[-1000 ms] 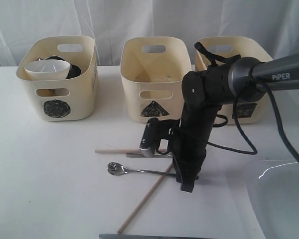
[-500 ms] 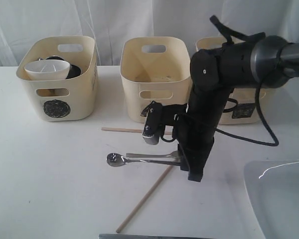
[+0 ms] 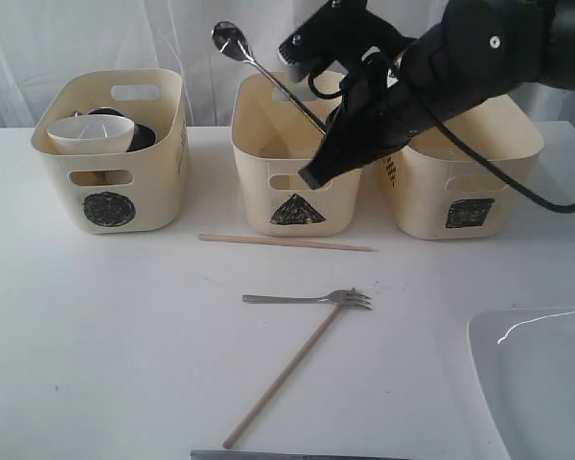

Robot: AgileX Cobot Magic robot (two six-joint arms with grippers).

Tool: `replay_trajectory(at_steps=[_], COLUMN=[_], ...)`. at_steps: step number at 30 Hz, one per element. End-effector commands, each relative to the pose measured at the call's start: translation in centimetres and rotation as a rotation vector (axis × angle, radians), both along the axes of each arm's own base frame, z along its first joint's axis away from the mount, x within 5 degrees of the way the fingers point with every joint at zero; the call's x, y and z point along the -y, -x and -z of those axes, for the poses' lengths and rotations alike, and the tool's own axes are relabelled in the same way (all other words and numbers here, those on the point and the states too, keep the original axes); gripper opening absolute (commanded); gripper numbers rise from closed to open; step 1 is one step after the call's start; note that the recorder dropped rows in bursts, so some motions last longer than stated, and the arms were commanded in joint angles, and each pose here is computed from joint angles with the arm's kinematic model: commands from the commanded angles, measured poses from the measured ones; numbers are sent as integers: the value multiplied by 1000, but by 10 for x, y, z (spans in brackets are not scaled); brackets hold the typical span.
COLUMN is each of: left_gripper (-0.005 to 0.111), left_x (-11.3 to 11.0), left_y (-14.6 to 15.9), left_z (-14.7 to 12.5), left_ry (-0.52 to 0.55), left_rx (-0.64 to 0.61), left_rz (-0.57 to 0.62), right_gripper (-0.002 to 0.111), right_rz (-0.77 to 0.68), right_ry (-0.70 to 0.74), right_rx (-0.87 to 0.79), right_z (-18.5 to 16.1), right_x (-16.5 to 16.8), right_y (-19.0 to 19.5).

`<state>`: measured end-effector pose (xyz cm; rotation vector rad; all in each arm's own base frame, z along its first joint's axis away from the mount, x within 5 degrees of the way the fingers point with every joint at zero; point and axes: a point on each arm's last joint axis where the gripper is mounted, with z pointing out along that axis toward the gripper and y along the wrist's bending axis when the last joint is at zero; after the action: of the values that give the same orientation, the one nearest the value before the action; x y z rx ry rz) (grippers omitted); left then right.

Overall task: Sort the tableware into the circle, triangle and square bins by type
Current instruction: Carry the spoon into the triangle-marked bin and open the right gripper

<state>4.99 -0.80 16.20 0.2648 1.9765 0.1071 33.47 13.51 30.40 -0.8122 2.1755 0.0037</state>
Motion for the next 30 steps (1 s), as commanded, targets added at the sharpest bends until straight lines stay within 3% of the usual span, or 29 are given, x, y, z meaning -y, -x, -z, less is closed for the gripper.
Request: replay_trajectory(at_steps=[1,4,7,15,26,30], left_gripper=[0,0,0,0,0,0], left_x=[0,0,0,0,0,0], left_y=[0,0,0,0,0,0], left_z=[0,0,0,0,0,0], left_ry=[6,6,6,6,6,6], left_rx=[3,3,3,3,3,3], left_rz=[1,1,1,1,1,1], right_gripper=[0,0,0,0,0,9], right_rz=[93,152,269,273,200,171], right_ry=[-128,-225,-239,-261,-199,-149], right_rx=[99,152,61,94,144,130], right_z=[-12,-10,3,32,75,86], right_x=[0,1,11,-6,-13,-13], right_y=[-6,-27,-68,-136,-158,-160])
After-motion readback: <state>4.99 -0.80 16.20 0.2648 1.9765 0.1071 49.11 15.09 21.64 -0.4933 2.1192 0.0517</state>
